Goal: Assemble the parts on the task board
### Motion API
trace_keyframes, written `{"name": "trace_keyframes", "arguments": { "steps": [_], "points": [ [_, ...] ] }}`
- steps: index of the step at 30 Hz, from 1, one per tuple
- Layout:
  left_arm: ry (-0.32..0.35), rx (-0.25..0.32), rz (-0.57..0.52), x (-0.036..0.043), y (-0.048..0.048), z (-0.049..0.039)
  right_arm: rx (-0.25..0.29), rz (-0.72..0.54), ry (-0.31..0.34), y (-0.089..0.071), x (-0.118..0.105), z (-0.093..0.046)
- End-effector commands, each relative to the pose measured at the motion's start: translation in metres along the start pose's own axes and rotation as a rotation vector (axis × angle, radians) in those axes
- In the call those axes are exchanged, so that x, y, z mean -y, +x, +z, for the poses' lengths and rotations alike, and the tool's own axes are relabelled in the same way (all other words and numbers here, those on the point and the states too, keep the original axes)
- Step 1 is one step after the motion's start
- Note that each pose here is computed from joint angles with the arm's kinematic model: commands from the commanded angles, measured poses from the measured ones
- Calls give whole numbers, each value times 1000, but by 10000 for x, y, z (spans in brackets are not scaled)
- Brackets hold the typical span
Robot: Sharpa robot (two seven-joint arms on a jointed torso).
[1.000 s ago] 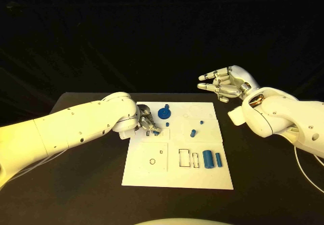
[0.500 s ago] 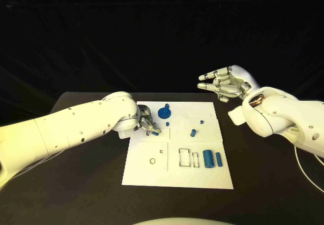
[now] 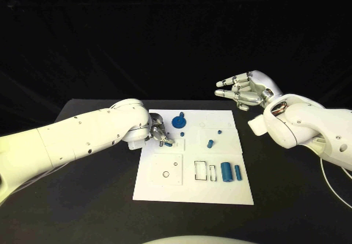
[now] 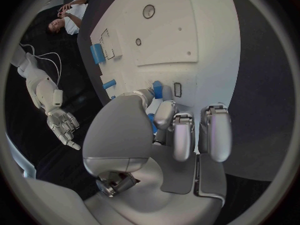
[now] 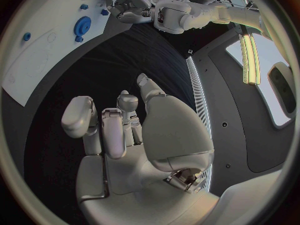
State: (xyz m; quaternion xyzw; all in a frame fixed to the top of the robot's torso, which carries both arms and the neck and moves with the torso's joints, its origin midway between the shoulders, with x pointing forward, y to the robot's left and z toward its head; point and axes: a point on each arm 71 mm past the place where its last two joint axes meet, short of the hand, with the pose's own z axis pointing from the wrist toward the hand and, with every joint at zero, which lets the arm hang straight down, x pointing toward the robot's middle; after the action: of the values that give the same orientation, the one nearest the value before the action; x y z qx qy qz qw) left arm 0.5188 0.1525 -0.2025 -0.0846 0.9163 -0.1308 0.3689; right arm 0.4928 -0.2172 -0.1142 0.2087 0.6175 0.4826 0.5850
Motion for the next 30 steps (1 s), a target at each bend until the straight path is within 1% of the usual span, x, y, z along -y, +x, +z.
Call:
{"name": "trace_keyframes", "arguments": {
  "steps": [1,8,16,24,30],
  "points": [
    [-13,7,7,-7,19,6,-16,1,-7,21,-5,1],
    [11,44,-23,7,12,-10,-16,1,-6,21,-2,2],
    [31,81,-59,-1,14,-32,-18,1,-6,20,3,1],
    [42,85,-50,15,43,-52,-26,3,-4,25,10,2],
    [38,81,-26,13,53,-53,-27,3,-2,26,16,3]
  ]
}}
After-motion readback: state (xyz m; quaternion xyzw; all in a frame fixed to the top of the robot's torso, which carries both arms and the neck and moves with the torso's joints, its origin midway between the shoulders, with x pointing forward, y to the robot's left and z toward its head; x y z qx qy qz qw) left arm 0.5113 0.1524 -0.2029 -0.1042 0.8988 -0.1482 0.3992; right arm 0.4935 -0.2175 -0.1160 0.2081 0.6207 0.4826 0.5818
